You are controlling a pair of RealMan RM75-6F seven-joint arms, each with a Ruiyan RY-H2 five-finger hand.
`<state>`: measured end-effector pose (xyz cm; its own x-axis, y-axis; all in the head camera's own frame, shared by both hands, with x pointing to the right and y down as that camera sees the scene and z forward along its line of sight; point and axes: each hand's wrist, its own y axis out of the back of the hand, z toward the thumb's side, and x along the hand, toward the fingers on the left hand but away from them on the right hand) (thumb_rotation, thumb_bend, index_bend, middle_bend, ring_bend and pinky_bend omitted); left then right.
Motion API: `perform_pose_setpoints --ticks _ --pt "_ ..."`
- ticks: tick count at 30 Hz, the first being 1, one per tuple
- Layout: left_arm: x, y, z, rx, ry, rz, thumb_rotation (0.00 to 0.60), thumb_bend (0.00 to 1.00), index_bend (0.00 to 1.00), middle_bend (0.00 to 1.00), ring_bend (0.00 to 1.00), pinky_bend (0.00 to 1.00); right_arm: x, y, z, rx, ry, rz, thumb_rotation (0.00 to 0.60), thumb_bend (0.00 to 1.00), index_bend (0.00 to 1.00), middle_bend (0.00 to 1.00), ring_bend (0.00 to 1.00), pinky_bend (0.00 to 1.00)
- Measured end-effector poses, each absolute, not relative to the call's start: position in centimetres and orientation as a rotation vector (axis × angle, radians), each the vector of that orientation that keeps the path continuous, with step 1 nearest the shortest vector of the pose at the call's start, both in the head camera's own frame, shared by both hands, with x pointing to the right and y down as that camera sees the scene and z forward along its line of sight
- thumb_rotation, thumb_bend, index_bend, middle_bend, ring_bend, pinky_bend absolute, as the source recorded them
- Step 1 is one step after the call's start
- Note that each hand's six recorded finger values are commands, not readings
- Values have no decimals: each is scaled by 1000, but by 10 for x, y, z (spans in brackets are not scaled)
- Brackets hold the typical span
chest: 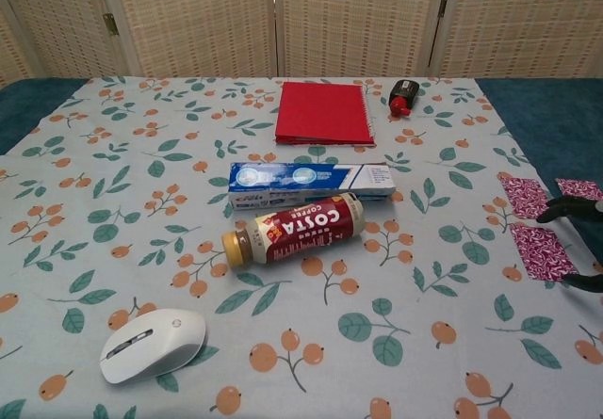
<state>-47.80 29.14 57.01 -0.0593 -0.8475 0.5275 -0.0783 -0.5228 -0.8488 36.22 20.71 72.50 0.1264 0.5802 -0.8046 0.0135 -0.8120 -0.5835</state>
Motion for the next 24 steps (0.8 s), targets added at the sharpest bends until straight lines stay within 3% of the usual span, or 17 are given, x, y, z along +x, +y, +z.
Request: perform_pose_setpoints --ticks 24 --pt "-478 292 574 -1624 992 -1652 600 183 59 0 36 0 358 208 735 -1943 -532 1731 378 338 117 15 0 0"
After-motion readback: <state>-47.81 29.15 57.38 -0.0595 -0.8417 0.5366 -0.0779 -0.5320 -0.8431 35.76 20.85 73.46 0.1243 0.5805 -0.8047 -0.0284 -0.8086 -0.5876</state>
